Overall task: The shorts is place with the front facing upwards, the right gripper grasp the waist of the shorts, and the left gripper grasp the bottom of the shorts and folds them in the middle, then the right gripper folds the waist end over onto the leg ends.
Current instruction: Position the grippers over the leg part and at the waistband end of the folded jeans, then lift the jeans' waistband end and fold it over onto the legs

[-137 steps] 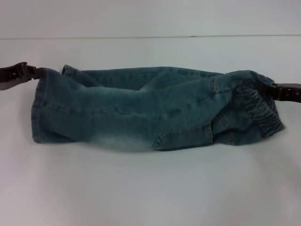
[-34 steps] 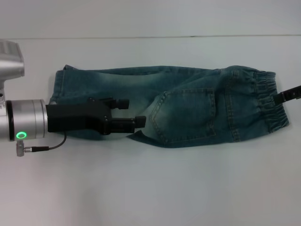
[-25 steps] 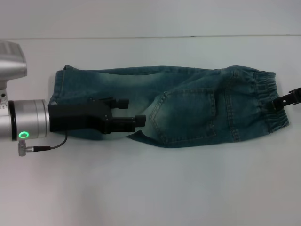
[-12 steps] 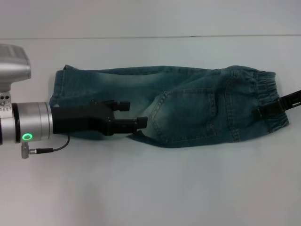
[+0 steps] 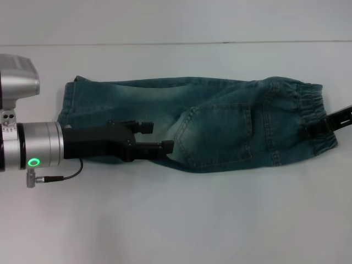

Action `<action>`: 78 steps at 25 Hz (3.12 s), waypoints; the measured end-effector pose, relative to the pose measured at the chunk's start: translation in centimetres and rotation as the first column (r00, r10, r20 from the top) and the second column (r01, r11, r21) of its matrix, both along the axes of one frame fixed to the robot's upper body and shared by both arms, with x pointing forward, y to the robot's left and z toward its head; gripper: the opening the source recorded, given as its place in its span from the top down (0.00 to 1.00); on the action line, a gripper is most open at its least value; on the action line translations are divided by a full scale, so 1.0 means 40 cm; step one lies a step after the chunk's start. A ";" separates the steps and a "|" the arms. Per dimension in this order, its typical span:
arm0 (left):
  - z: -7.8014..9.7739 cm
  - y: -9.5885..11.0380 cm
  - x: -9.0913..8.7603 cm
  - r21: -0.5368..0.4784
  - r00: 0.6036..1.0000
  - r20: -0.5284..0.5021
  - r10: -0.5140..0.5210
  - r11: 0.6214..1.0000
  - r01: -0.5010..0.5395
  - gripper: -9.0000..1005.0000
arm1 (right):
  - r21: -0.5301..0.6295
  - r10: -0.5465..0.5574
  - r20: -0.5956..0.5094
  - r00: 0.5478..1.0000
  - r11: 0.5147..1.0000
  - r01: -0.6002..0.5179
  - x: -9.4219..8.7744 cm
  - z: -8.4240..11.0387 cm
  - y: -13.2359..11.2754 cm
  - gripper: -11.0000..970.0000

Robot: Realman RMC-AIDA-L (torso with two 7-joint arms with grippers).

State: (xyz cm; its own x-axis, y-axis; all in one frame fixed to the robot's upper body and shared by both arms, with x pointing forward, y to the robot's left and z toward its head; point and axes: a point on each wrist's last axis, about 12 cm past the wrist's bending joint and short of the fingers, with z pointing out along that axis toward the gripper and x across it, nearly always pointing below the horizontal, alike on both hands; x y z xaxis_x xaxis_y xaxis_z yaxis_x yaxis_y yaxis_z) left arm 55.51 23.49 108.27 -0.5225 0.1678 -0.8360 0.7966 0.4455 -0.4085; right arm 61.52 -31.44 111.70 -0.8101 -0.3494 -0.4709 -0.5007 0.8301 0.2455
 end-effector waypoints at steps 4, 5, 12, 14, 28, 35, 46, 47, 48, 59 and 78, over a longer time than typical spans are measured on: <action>-0.002 0.001 -0.002 -0.001 1.000 -0.003 0.001 1.000 -0.001 0.15 | -0.003 0.010 0.003 1.000 1.000 -0.010 -0.002 -0.001 0.000 0.43; -0.002 0.001 -0.003 -0.002 1.000 -0.003 0.001 1.000 -0.001 0.15 | -0.003 0.010 0.003 1.000 1.000 -0.010 -0.002 -0.002 -0.001 0.45; -0.002 -0.004 -0.005 -0.011 1.000 -0.004 -0.001 1.000 0.001 0.17 | -0.002 0.015 0.004 1.000 1.000 -0.015 -0.004 -0.003 -0.002 0.61; -0.001 -0.005 -0.004 -0.015 1.000 -0.003 0.000 1.000 0.000 0.17 | 0.000 0.013 0.003 1.000 1.000 -0.013 -0.004 -0.003 -0.003 0.70; -0.015 -0.035 0.017 -0.134 0.967 0.220 0.129 0.986 -0.102 0.33 | 0.075 0.044 0.038 0.998 0.996 -0.047 -0.008 0.091 -0.014 0.88; -0.061 -0.087 0.047 -0.177 0.845 0.416 0.337 0.941 -0.288 0.61 | 0.129 0.082 0.065 0.995 0.988 -0.090 -0.004 0.150 0.006 0.88; -0.114 -0.165 0.045 -0.028 0.543 0.715 0.441 0.794 -0.608 0.97 | 0.205 0.124 0.117 0.985 0.968 -0.146 0.016 0.248 0.064 0.88; -0.119 -0.176 0.043 0.004 0.540 0.732 0.416 0.789 -0.614 0.99 | 0.209 0.129 0.123 0.984 0.966 -0.153 0.019 0.257 0.071 0.88; -0.122 -0.193 0.041 0.044 0.539 0.751 0.382 0.785 -0.618 0.99 | 0.212 0.135 0.127 0.983 0.964 -0.160 0.022 0.265 0.078 0.88; -0.151 -0.286 0.015 0.251 0.615 0.765 0.188 0.793 -0.555 0.99 | 0.275 0.211 0.196 0.958 0.926 -0.260 0.035 0.355 0.161 0.88; -0.149 -0.410 -0.065 0.172 0.760 0.642 0.105 0.946 -0.276 0.99 | 0.291 0.231 0.247 0.941 0.909 -0.300 0.039 0.398 0.190 0.88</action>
